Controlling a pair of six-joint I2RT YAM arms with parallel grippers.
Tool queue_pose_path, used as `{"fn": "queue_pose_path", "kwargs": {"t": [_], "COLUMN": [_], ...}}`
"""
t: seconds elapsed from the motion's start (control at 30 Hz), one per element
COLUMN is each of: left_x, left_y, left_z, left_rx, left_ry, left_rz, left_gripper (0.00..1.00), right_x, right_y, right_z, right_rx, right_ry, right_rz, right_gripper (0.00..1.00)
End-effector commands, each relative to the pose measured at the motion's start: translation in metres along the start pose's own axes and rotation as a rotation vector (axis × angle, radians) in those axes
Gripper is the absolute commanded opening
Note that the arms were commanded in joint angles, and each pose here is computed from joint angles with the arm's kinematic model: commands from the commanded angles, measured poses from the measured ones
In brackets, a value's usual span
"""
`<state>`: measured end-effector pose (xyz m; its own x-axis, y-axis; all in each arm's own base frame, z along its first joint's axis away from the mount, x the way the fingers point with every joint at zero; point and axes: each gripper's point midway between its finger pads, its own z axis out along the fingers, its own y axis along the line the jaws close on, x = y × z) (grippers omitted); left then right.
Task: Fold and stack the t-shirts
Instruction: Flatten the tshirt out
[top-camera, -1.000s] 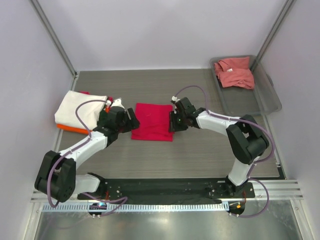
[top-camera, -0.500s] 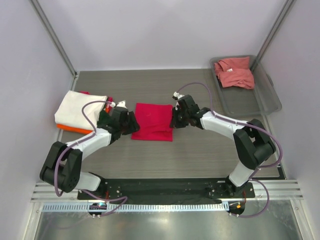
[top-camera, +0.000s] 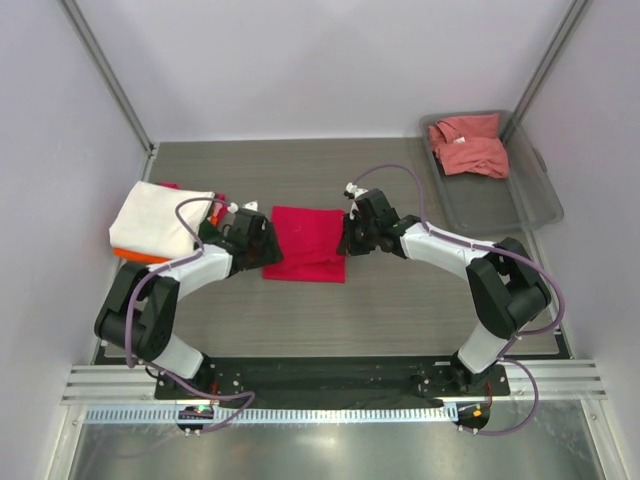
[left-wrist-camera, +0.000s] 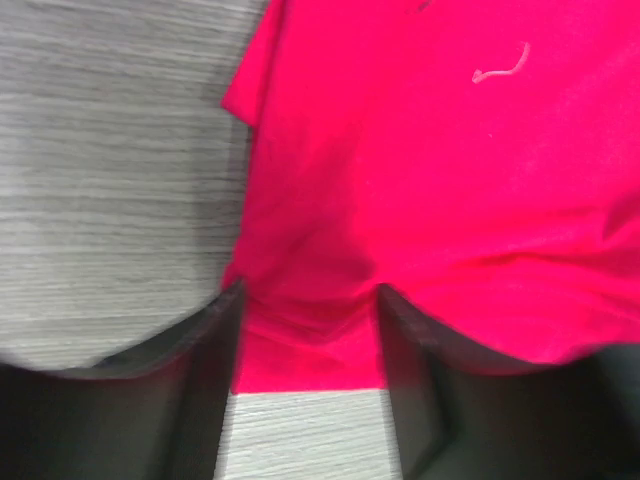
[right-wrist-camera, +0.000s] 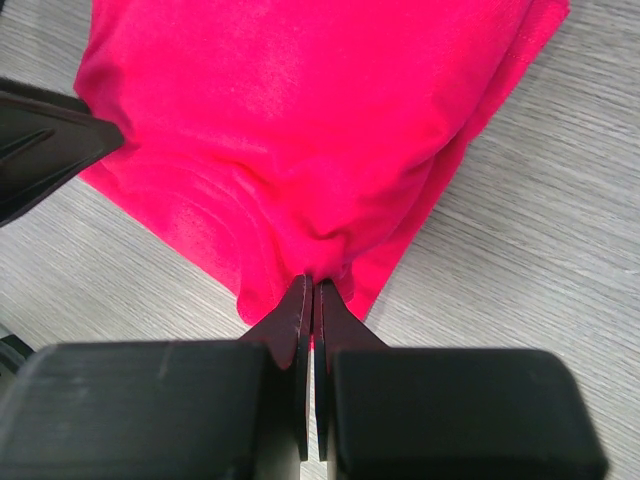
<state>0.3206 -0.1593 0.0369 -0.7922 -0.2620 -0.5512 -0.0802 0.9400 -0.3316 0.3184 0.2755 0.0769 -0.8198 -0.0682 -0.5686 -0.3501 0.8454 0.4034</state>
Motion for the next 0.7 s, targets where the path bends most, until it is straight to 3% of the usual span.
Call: {"fn": "queue_pose_path", "kwargs": {"t": [0.0, 0.23, 0.37, 0.47, 0.5, 0.6, 0.67], "left_x": [-0.009, -0.014, -0.01, -0.006, -0.009, -0.017, -0.025], "left_y": [0.006, 0.02, 0.016, 0.001, -0.002, -0.003, -0.002], "left_z": [0.0, -0.004, 0.001, 0.004, 0.004, -0.003, -0.009], "left_rx": [-0.068, -0.147, -0.131, -0.048, -0.034, -0.034, -0.042], "left_ry": [-0.005, -0.034, -0.009, 0.016, 0.007, -0.033, -0.068], "left_rz": [0.015, 0.015, 0.014, 0.008, 0.007, 0.002, -0.009], "left_gripper": [0.6, 0.65, 0.59, 0.37, 0.21, 0.0, 0.0], "right_x": [-0.01, -0.007, -0.006, -0.007, -0.007, -0.009, -0.011], "right_y": [0.011, 0.007, 0.007, 0.008, 0.007, 0.008, 0.008], "right_z": [-0.003, -0.001, -0.001, -0.002, -0.002, -0.004, -0.006], "right_rx": [-0.035, -0.026, -0.028, -0.03, -0.029, -0.03, -0.028], "right_ry": [-0.039, -0.037, -0.033, -0.04, -0.039, -0.045, -0.051], "right_rz": [-0.007, -0.007, -0.008, -0.007, -0.009, -0.01, -0.013], "right_gripper": [0.01, 0.01, 0.01, 0.01, 0.01, 0.01, 0.01]}}
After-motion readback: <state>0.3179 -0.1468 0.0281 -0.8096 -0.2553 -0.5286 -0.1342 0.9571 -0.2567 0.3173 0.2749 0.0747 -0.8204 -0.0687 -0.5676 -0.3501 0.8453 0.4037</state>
